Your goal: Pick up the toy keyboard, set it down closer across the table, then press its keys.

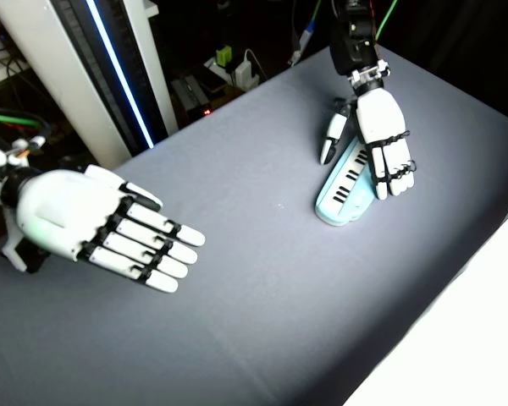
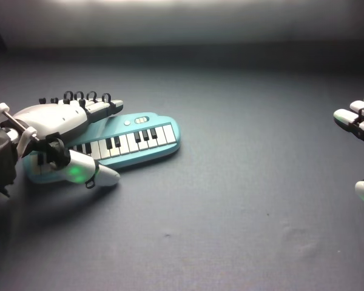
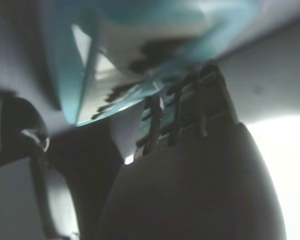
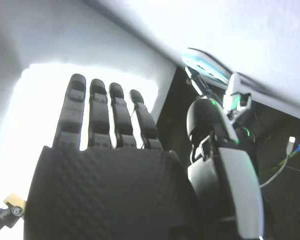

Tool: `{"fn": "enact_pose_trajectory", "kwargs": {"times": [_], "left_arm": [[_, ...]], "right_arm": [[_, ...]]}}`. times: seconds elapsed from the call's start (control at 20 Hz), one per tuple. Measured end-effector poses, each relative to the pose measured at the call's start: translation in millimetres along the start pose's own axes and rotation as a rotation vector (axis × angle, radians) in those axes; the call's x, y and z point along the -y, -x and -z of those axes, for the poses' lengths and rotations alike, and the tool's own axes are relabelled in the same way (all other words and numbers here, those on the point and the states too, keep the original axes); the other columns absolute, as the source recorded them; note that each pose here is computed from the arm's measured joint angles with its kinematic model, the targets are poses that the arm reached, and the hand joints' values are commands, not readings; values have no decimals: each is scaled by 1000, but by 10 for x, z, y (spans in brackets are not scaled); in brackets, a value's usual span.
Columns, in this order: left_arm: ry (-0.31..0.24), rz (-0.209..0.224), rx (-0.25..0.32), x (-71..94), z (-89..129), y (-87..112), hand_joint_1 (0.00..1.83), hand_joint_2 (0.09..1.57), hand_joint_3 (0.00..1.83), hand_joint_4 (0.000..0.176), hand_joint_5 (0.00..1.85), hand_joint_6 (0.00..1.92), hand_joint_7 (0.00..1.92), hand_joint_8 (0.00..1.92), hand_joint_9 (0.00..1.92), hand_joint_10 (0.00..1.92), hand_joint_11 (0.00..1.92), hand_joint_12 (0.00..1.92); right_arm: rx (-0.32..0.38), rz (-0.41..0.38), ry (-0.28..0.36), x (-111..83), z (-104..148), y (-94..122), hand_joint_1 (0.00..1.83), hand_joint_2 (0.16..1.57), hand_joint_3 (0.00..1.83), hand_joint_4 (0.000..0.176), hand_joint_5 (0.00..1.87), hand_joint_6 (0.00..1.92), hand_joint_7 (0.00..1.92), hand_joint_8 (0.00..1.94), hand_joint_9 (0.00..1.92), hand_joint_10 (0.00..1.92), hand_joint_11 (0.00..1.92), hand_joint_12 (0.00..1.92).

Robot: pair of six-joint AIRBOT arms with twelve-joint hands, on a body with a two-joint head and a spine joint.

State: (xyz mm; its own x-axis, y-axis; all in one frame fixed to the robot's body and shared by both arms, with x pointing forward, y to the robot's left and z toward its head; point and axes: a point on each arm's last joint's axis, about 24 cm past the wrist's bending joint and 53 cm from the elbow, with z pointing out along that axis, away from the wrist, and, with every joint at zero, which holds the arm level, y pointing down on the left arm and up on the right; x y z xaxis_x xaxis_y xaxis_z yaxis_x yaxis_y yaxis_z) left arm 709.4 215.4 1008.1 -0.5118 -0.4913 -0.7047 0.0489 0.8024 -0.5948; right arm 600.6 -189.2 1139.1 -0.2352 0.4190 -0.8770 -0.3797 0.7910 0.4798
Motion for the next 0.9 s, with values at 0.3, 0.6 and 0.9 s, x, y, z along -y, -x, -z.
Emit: {"fn": "enact_pose_trajectory", "kwargs": {"times": [0.3,0.6,0.9], "left_arm": [[1,21,-3,13,-28,-37,1134,1120,0,61,112,15,125,14,165,227,25,1151],[-8,62,17,35,-28,11,1368,1126,3,0,333,77,334,68,271,962,326,1610],[-26,22,29,78,-26,37,1479,1119,0,0,287,638,191,951,353,1582,541,1828]], "right_arm": [[-5,-2,-4,15,9,-16,119,1384,0,20,0,0,0,0,0,0,0,0],[-3,-7,-7,23,9,-11,116,1385,1,20,0,0,0,0,0,0,0,0],[-3,-8,-10,29,10,-12,118,1382,0,29,0,0,0,0,0,0,0,0]]}}
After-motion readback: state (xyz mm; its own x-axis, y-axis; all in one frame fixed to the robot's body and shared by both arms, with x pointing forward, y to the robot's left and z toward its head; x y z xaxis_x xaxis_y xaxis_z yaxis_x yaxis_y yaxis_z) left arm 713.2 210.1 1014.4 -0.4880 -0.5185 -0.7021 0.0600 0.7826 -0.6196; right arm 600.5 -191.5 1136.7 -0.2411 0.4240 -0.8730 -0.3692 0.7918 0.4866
